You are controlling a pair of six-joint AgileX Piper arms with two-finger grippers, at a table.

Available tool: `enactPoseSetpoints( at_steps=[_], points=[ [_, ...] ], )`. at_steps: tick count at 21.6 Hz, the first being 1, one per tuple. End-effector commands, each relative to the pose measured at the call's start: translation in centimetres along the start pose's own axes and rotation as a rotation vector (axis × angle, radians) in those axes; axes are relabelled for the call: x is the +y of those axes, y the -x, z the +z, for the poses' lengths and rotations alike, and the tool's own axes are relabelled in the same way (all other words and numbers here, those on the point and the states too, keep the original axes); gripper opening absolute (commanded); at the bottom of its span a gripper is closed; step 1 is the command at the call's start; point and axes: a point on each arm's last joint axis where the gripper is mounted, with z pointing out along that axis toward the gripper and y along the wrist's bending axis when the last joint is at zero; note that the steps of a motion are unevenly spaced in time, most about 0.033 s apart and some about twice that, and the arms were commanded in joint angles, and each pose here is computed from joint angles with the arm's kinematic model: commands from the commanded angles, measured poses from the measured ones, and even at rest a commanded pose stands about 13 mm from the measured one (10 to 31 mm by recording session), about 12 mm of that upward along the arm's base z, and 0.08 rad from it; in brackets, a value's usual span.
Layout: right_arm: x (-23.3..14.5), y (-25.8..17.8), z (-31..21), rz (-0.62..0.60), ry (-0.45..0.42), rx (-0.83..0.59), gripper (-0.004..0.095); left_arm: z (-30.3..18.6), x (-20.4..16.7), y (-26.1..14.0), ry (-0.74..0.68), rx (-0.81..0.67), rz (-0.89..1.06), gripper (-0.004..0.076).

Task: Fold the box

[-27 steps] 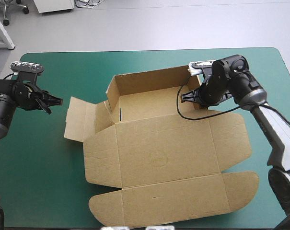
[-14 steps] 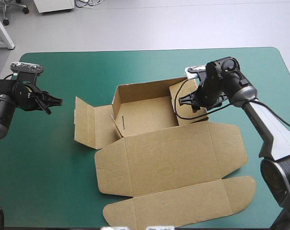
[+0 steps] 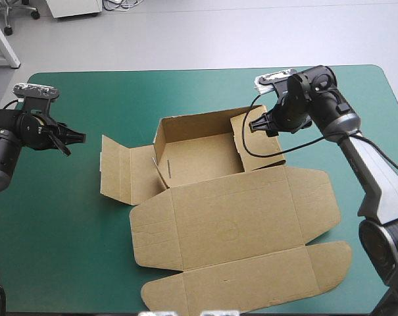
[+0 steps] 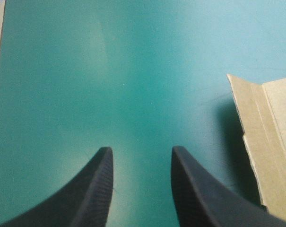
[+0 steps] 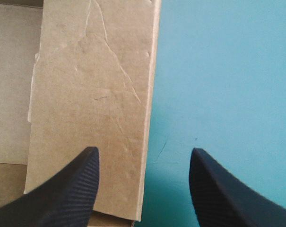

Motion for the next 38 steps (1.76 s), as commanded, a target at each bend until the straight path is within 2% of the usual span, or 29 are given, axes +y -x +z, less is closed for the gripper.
enactPoseSetpoints(
  at_steps=[1,6,13,15,16,17,18,19,20,24,29,31,35,38],
  points=[
    [-0.2,1.0,-0.9,-0.051,-0.006,-0.06,0.0541,-2.0,0.4,0.8,0.021,-0.097,-0.019,0.0288],
    [-0.4,1.3,2.8,-0.071,-0.002,0.027,0.0541,-2.0,0.4,0.6,0.02,-0.081,-0.019,0.0288],
    [0.1,1.3,7.2,-0.033,0.083,0.121,0.0518,-2.0,0.4,0.7,0.02,-0.084,-0.019,0.0288],
    [0.1,1.2,7.7,-0.032,0.085,0.132,0.0411,-2.0,0.4,0.7,0.02,-0.084,-0.019,0.0288],
    [0.1,1.2,7.7,-0.032,0.085,0.132,0.0284,-2.0,0.4,0.7,0.02,-0.084,-0.019,0.0288],
    [0.1,1.3,7.6,-0.032,0.085,0.13,0.0227,-2.0,0.4,0.7,0.02,-0.084,-0.019,0.0288],
    [0.1,1.3,7.5,-0.032,0.085,0.123,0.0085,-2.0,0.4,0.7,0.02,-0.086,-0.019,0.0288],
    [0.1,1.4,7.4,-0.032,0.085,0.116,0.0005,-2.0,0.4,0.7,0.023,-0.085,-0.018,0.0288],
    [0.1,1.5,7.1,-0.031,0.085,0.106,-0.0016,-2.0,0.4,0.7,0.023,-0.085,-0.018,0.0288],
    [0.0,2.4,4.9,-0.031,0.087,0.042,-0.002,-2.0,0.4,0.7,0.023,-0.09,-0.018,0.0288],
    [-0.8,3.9,-4.7,-0.027,0.074,-0.215,-0.002,-2.3,0.6,1.1,0.051,-0.143,-0.002,0.0288],
    [-1.4,3.6,-7.2,-0.012,0.076,-0.275,-0.002,-2.5,0.9,1.2,0.083,-0.159,0.0,0.0288],
    [-5.0,1.8,-13.0,0.07,0.029,-0.4,-0.002,-2.9,1.5,1.4,0.144,-0.195,-0.031,0.0272],
    [-7.0,0.2,-16.4,0.116,0.04,-0.479,-0.002,-3.0,1.3,1.9,0.12,-0.254,-0.054,0.027]
  ],
)
